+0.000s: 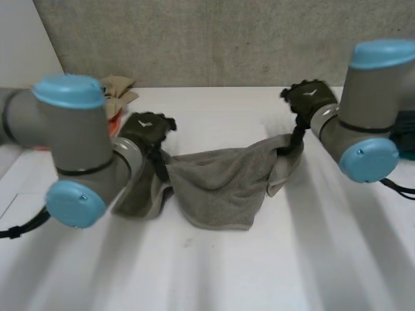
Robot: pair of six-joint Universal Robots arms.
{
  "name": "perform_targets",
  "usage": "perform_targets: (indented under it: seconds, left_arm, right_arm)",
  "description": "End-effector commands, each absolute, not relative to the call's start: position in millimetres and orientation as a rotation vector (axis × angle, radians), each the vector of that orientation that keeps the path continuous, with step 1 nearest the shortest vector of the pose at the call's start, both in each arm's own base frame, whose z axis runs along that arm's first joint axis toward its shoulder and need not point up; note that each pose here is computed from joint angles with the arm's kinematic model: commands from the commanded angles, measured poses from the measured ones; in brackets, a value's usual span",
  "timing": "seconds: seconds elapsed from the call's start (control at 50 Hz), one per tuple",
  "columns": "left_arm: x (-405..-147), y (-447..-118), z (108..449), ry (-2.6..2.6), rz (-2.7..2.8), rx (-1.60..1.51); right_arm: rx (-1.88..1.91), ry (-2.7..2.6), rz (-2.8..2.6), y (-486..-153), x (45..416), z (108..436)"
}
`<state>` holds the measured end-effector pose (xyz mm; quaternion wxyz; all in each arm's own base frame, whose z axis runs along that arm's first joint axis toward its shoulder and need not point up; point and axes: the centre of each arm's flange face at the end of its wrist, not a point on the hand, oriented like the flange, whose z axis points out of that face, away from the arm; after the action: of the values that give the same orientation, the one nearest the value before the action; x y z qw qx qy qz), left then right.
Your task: Fold the laundry.
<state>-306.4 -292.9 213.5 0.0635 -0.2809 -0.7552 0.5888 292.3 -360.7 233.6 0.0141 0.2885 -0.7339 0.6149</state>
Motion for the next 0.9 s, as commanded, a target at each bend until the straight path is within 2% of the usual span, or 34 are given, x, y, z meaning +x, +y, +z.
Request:
perform_targets:
  seconds: [0.02,0.1,0.14,0.22,0.26,0.34,0.46,0.62,0.74,0.9]
  left_arm:
    - [-267.6,-285.0,248.7,-2.245,1.815,-0.800]
    - [-249.3,-272.7,235.0,-2.294,1.733,-0.827]
    - [-243.6,-267.5,219.3,-2.327,1.670,-0.857]
    - [-241.5,-265.7,190.2,-2.352,1.576,-0.922]
    - [-241.8,-269.6,179.7,-2.356,1.554,-0.929]
    - [-247.6,-280.6,161.4,-2.333,1.511,-0.939]
    - [-265.9,-285.5,158.3,-2.269,1.500,-0.948]
    - [-292.3,-288.0,150.8,-2.258,1.488,-0.957]
    - [-302.2,-288.2,144.3,-2.288,1.474,-0.978]
    - [-301.9,-293.0,171.6,-2.277,1.611,-0.929]
  right_arm:
    - [0.908,-2.415,1.719,-289.9,267.9,268.1]
    - [1.008,-2.585,1.545,-244.2,263.5,255.3]
    - [1.059,-2.703,1.419,-218.7,263.3,238.0]
    - [1.141,-2.829,1.295,-185.6,270.0,210.6]
    - [1.141,-2.849,1.313,-180.7,274.9,200.2]
    - [1.100,-2.831,1.480,-184.2,292.9,170.1]
    - [1.083,-2.715,1.639,-192.5,313.4,144.7]
    - [1.099,-2.567,1.765,-206.9,330.8,131.9]
    - [1.135,-2.514,1.787,-217.0,340.0,118.6]
    - [1.146,-2.472,1.800,-228.0,346.2,112.8]
